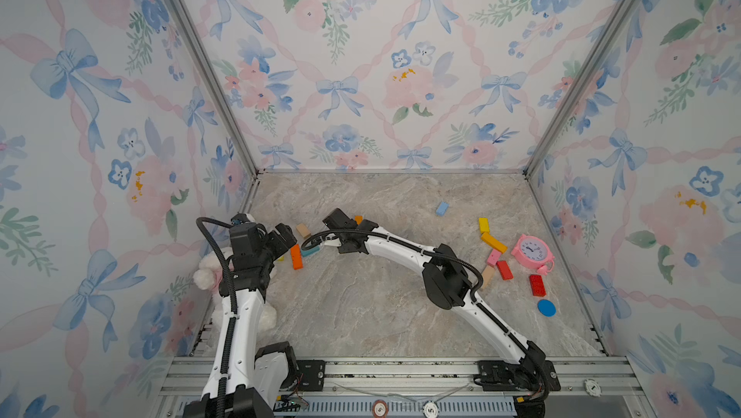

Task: Assemble the letter t with building blocks
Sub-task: Assemble the building block at the center of the board, then pick up the building block from the center of the board.

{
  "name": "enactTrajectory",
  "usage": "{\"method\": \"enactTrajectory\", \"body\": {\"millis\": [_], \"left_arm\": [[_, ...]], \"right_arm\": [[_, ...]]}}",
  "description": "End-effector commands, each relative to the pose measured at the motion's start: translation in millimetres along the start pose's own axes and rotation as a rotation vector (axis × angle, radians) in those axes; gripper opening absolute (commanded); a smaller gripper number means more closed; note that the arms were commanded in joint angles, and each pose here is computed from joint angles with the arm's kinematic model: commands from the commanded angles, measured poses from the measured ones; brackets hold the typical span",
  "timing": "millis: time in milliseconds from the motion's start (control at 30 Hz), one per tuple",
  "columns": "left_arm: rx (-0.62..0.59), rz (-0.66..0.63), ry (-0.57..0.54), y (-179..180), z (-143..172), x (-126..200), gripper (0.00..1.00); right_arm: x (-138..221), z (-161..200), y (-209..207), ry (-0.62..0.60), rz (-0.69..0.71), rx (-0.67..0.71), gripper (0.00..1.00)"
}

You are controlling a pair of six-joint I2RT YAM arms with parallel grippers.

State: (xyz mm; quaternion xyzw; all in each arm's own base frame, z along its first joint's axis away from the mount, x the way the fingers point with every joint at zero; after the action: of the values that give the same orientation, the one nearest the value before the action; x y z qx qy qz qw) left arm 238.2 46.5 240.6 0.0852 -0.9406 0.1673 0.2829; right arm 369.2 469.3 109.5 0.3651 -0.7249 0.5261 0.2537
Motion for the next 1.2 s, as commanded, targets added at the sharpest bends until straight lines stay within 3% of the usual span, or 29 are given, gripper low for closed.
{"method": "enactTrajectory", "body": {"millis": [0,333,500,700,833,967,1167], "left_arm": [[-0.009,0.014,0.009,0.7,4.6,0.8,0.98],[-0.009,0.015,0.007,0.5,4.8,1.3,0.98],[-0.002,0.027,0.012,-0.3,6.3,1.0,0.98],[0.021,0.037,-0.001,-2.1,2.4,4.0,0.98],[0.039,0.061,-0.007,-5.2,-2.2,5.6,0.98],[0.042,0.093,0.04,-7.0,1.5,-3.0,0.98],[-0.006,0.097,0.177,-19.8,18.2,-34.1,0.98]], "right_arm": [[-16.2,13.0,6.1,0.049,-0.01,0.003,0.4],[-11.6,9.4,1.8,0.042,0.013,-0.023,0.46],[12.3,-3.2,-13.8,-0.002,0.034,-0.133,0.49],[79.3,-12.2,-33.8,-0.129,0.012,-0.315,0.63],[130.7,-4.7,-40.6,-0.228,0.019,-0.408,0.66],[179.8,21.2,-61.7,-0.256,0.069,-0.56,0.67],[247.9,82.9,-93.9,-0.275,0.09,-0.911,0.77]]}}
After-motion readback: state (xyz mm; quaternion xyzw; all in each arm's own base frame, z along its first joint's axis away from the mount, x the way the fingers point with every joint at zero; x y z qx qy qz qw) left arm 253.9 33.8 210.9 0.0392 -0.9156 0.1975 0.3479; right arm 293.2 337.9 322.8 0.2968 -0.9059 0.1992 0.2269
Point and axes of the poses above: each gripper's point midway between its finger pads, its own x axis back along the fingers, its own y axis along the line the jaws close on, z = x × y, the point moved 9 cm from there along x, back along the fingers, and after that the axes turned 15 degrees about -x, right-handed, at the moved point
